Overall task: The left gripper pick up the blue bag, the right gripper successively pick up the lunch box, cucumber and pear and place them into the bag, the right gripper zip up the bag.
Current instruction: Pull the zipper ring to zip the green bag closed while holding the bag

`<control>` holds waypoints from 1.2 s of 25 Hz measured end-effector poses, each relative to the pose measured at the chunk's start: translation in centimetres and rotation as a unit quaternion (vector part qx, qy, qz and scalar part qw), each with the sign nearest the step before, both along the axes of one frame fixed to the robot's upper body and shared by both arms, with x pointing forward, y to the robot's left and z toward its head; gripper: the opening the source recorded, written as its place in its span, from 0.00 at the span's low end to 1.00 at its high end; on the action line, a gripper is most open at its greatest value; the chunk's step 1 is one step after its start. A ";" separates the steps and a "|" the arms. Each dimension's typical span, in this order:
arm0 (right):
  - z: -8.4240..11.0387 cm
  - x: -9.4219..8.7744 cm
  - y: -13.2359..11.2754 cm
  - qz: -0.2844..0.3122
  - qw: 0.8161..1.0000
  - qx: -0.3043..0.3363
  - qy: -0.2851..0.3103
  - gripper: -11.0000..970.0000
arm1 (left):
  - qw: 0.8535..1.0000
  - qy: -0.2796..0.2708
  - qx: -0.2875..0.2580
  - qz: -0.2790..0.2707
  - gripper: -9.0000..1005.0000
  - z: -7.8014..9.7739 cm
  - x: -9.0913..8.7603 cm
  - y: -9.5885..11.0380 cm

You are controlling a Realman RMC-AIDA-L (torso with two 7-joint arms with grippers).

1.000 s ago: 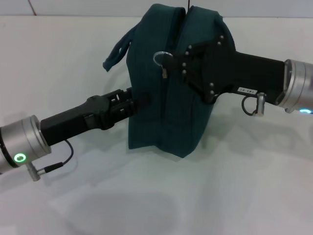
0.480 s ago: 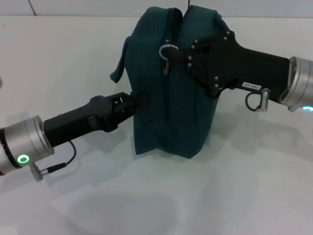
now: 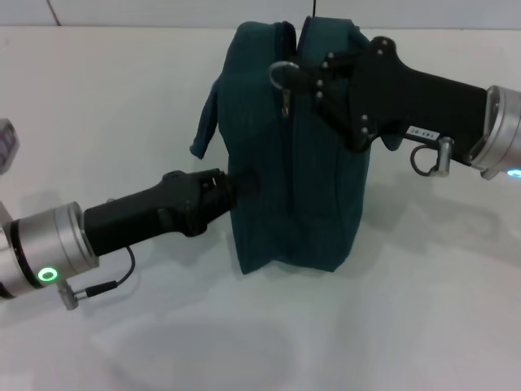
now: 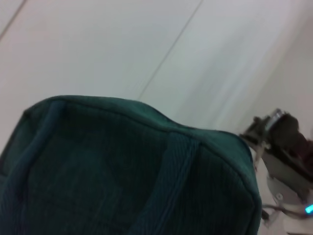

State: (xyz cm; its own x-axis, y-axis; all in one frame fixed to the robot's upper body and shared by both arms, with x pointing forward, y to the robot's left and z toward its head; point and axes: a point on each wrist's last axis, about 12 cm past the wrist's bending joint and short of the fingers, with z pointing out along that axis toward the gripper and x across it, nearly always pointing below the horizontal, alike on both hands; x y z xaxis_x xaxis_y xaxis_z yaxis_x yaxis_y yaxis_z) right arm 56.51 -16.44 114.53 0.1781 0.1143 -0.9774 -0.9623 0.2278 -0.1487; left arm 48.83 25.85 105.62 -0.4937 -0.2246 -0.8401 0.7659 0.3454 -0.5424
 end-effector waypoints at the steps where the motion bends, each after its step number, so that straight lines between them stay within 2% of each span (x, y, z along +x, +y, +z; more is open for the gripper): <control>1: 0.0 0.0 0.0 -0.002 1.000 0.002 0.001 0.06 | 1.000 -0.001 0.001 -0.002 0.16 0.0 -0.1 0.0; 12: -0.7 0.8 -0.9 -0.028 0.997 0.010 0.074 0.06 | 1.000 -0.020 -0.002 -0.016 0.08 -0.5 -1.2 -0.3; 16: -0.8 1.0 -1.1 -0.032 0.995 0.011 0.093 0.07 | 0.999 -0.032 0.000 -0.026 0.08 -0.6 -1.6 -0.5; 30: 0.0 1.3 -1.3 -0.034 0.995 0.025 0.091 0.07 | 0.998 -0.044 0.010 -0.037 0.08 -1.0 -2.1 -0.8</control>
State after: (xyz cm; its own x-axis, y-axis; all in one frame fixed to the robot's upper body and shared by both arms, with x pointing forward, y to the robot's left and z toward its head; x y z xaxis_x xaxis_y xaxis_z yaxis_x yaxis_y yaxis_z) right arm 57.82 -17.74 114.49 0.0086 0.1567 -0.9876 -0.9544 0.2961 0.0387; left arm 46.72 25.05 104.59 -0.4332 -0.1736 -0.8844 0.8336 0.2960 -0.4664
